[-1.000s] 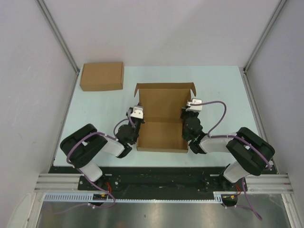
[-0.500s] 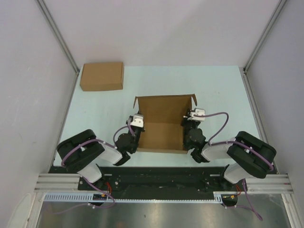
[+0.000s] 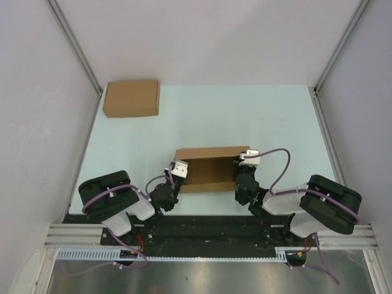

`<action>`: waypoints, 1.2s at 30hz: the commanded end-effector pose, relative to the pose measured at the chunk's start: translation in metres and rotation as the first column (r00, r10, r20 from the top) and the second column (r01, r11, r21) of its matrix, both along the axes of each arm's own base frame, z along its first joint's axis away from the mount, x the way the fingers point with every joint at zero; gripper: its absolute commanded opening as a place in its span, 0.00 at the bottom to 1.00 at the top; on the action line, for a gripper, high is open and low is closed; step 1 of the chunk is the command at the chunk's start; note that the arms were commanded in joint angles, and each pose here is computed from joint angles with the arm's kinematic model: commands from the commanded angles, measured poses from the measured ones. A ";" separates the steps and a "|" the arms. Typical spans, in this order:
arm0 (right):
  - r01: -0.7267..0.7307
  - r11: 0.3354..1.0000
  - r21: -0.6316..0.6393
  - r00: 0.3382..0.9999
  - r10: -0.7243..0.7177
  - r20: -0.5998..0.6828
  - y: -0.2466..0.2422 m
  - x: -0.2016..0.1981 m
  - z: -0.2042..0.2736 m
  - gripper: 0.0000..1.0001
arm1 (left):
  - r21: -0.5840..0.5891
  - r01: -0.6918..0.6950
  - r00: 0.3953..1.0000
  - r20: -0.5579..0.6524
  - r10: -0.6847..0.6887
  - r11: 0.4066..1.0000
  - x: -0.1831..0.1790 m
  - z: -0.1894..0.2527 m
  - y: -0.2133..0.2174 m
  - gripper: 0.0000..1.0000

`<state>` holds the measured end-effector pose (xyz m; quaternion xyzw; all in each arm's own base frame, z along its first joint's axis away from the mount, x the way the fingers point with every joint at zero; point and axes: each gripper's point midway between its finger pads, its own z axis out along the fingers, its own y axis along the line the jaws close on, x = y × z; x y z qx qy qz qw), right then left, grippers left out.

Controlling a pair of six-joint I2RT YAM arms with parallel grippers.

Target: Fold the paper box

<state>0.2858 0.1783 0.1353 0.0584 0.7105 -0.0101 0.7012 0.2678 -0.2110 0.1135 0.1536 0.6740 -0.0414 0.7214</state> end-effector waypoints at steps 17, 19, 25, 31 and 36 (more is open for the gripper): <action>-0.103 0.995 -0.019 0.984 0.099 -0.147 -0.002 -0.032 -0.024 0.35 | -0.153 0.172 0.976 0.158 -0.148 0.973 -0.063 0.061 -0.010 0.50; -0.102 0.995 -0.015 0.984 0.099 -0.148 -0.003 -0.033 -0.025 0.35 | -0.156 0.169 0.974 0.179 -0.141 0.973 -0.068 0.071 -0.007 0.52; -0.102 0.995 -0.005 0.983 0.100 -0.151 -0.008 -0.037 -0.028 0.35 | -0.135 0.217 0.961 0.206 -0.186 0.967 -0.097 0.091 -0.011 0.54; -0.134 0.991 0.006 0.980 0.133 -0.148 -0.008 -0.042 -0.017 0.42 | -0.152 0.244 0.955 0.207 -0.210 0.958 -0.126 0.117 -0.004 0.54; -0.167 0.985 0.035 0.972 0.171 -0.164 -0.009 -0.050 -0.013 0.48 | -0.227 0.256 0.958 0.191 -0.214 0.940 -0.135 0.150 0.000 0.54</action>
